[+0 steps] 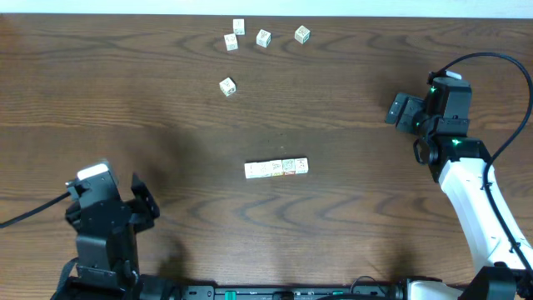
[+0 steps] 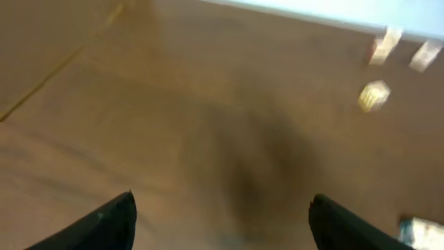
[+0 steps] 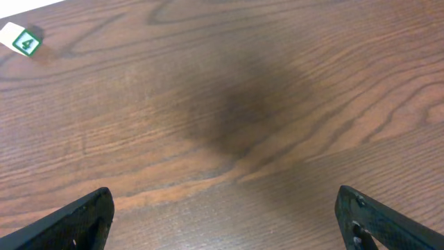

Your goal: Lift 5 blocks

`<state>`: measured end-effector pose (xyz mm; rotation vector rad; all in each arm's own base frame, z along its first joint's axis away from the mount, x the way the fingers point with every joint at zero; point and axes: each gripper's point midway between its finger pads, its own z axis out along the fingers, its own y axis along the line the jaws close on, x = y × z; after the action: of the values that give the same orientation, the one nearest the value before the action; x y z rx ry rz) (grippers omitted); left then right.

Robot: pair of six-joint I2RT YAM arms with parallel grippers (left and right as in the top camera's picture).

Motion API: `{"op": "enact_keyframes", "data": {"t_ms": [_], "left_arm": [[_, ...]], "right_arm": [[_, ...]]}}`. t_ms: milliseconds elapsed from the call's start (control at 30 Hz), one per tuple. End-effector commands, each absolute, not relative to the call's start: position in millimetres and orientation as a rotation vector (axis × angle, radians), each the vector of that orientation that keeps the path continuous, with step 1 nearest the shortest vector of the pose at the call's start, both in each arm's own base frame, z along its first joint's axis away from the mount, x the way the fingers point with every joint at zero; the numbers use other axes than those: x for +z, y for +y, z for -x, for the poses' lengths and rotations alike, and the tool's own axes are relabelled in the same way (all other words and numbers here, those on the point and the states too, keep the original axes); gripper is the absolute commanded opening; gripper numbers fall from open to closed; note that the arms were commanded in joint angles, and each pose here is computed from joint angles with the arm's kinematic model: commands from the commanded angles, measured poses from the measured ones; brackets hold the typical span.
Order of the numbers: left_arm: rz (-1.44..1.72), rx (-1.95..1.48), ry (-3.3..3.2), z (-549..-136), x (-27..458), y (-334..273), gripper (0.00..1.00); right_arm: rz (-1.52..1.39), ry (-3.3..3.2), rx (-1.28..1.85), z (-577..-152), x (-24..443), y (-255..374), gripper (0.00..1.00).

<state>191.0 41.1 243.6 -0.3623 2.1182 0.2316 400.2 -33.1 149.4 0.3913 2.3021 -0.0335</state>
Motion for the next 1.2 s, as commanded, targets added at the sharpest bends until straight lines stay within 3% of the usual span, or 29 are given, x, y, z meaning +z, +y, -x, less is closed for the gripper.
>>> {"op": "enact_keyframes", "data": {"t_ms": [0, 167, 367, 600, 767, 1167], "left_arm": [[0.336, 0.208, 2.118, -188.9, 249.3, 37.7, 0.80], [0.404, 0.132, 2.004, -202.5, 270.5, 35.0, 0.80], [0.445, 0.018, 1.695, -224.9, 339.3, 33.0, 0.80], [0.527, -0.078, 1.385, -204.8, 378.4, 47.3, 0.80], [0.730, -0.201, 1.194, -191.3, 349.6, 68.8, 0.81], [0.976, -0.346, 1.123, -210.3, 241.1, 82.6, 0.81]], "right_arm": [[-0.391, 2.284, -0.031, -402.2, 156.2, -34.2, 0.99], [-0.391, 2.284, -0.031, -402.2, 156.2, -34.2, 0.99], [-0.390, 2.284, -0.031, -402.2, 156.2, -34.0, 0.99], [-0.390, 2.285, -0.031, -402.2, 156.2, -33.9, 0.99], [-0.390, 2.285, -0.031, -402.2, 156.2, -33.9, 0.99], [-0.390, 2.285, -0.031, -402.2, 156.2, -33.9, 0.99]]}}
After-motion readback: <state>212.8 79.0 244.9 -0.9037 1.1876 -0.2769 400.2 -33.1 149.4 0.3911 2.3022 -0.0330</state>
